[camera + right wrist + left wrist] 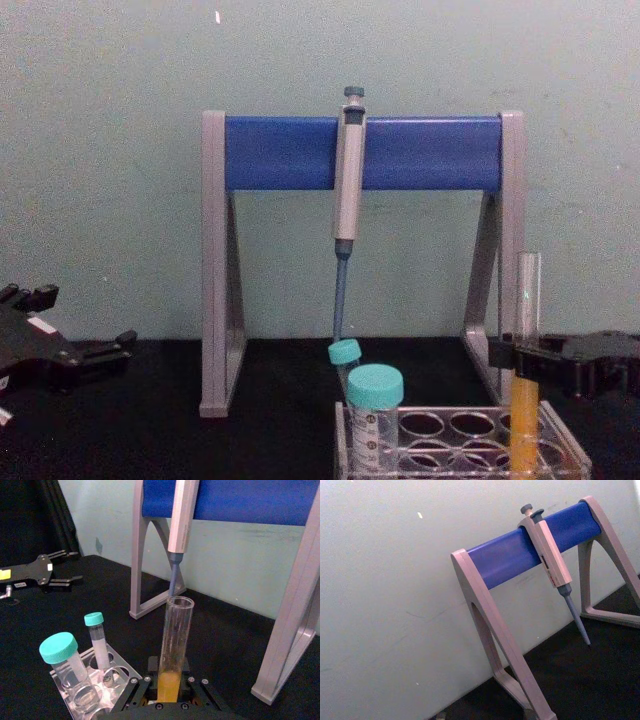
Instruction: Pick up the test tube from the test tube rack, shake it, then place it back into the test tube rack.
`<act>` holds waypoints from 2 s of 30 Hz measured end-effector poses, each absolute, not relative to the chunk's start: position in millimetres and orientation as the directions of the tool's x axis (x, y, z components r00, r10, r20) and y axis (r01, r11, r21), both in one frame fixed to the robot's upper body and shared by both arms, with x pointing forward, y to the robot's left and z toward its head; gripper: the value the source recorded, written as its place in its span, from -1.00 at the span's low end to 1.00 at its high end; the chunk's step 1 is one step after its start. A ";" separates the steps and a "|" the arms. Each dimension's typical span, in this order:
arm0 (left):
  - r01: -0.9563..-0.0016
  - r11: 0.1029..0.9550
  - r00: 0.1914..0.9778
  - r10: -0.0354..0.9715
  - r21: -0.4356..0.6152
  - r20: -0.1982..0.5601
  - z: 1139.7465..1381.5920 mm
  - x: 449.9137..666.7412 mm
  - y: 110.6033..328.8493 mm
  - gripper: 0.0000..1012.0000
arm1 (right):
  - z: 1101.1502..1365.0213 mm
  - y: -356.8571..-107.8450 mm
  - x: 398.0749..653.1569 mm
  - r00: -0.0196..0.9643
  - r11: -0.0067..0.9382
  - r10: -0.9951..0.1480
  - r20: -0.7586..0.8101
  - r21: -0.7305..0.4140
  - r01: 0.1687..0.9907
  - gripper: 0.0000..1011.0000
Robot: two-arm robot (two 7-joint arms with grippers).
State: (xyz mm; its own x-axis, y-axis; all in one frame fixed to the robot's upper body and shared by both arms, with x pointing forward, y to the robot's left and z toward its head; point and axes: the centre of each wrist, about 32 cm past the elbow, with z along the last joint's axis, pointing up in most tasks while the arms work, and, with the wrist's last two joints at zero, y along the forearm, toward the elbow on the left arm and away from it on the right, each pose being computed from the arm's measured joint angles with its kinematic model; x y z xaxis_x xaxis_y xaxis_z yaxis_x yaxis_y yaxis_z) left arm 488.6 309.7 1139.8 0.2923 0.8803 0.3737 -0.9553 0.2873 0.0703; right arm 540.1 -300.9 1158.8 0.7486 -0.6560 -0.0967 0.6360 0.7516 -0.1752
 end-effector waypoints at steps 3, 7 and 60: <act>-0.955 0.287 0.292 0.880 0.070 0.374 1139.8 488.6 309.7 0.98 | 1159.8 -300.1 539.8 0.753 0.755 -0.652 -0.087 -0.172 0.633 -0.53; -0.955 0.287 0.292 0.880 0.070 0.374 1139.8 488.6 309.7 0.98 | 1162.2 -297.8 538.8 0.762 0.758 -0.645 -0.060 -0.173 0.628 -0.53; -0.955 0.287 0.292 0.880 0.070 0.374 1139.8 488.6 309.6 0.98 | 1198.2 -275.0 536.7 0.753 0.756 -0.654 0.073 0.092 0.648 -0.53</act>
